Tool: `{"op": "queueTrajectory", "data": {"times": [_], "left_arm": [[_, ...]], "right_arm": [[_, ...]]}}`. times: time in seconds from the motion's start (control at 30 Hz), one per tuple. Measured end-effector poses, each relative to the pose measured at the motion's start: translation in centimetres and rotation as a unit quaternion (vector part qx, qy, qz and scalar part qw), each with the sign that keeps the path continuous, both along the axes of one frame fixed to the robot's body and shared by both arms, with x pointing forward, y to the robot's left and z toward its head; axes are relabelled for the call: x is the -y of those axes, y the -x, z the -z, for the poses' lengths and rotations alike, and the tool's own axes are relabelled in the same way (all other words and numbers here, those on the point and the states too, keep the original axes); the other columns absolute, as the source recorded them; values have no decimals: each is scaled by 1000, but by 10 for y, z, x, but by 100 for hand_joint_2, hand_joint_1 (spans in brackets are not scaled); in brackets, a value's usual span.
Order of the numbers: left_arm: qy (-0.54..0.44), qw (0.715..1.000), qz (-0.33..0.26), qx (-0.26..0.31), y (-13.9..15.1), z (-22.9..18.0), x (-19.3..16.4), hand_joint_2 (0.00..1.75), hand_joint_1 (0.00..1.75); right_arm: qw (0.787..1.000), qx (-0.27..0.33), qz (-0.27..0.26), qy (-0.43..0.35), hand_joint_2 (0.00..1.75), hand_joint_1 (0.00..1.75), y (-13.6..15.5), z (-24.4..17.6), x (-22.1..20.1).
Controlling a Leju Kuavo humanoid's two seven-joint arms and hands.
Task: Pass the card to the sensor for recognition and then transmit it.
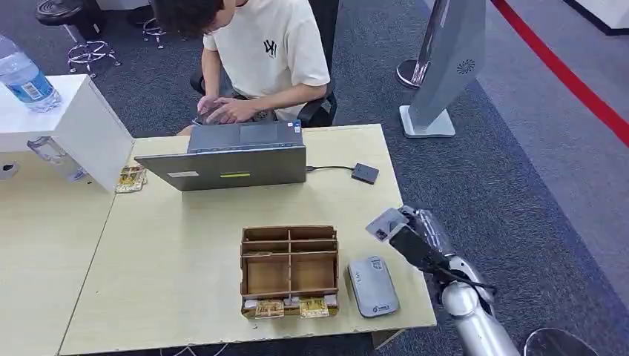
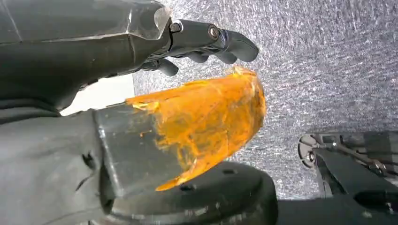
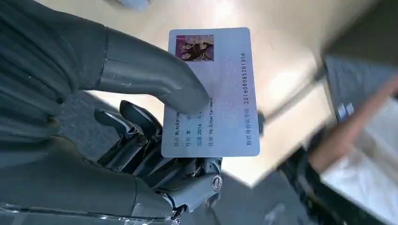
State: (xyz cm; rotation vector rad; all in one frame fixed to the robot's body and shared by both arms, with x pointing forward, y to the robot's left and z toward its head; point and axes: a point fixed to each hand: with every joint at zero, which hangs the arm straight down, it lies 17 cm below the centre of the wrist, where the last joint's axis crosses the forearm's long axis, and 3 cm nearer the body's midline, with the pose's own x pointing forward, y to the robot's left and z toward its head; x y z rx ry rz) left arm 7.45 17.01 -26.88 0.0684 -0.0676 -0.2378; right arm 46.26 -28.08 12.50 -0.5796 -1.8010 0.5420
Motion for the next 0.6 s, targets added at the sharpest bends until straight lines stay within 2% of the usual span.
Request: {"op": "queueTrajectory", "data": {"times": [0.13, 0.3, 0.47, 0.6], "left_arm": [[1, 1000, 8, 1, 0, -1, 5, 0, 0], [1, 1000, 16, 2, 0, -2, 10, 0, 0], [0, 1000, 28, 4, -1, -3, 13, 0, 0], [0, 999, 39, 6, -4, -4, 16, 0, 0]], "right_arm": [[996, 65, 53, -30, 175, 175, 4, -37, 15], [987, 129, 86, -41, 175, 175, 17, -73, 18], [976, 194, 97, -10, 175, 175, 32, -106, -2], [968, 233, 87, 38, 175, 175, 37, -124, -41]]}}
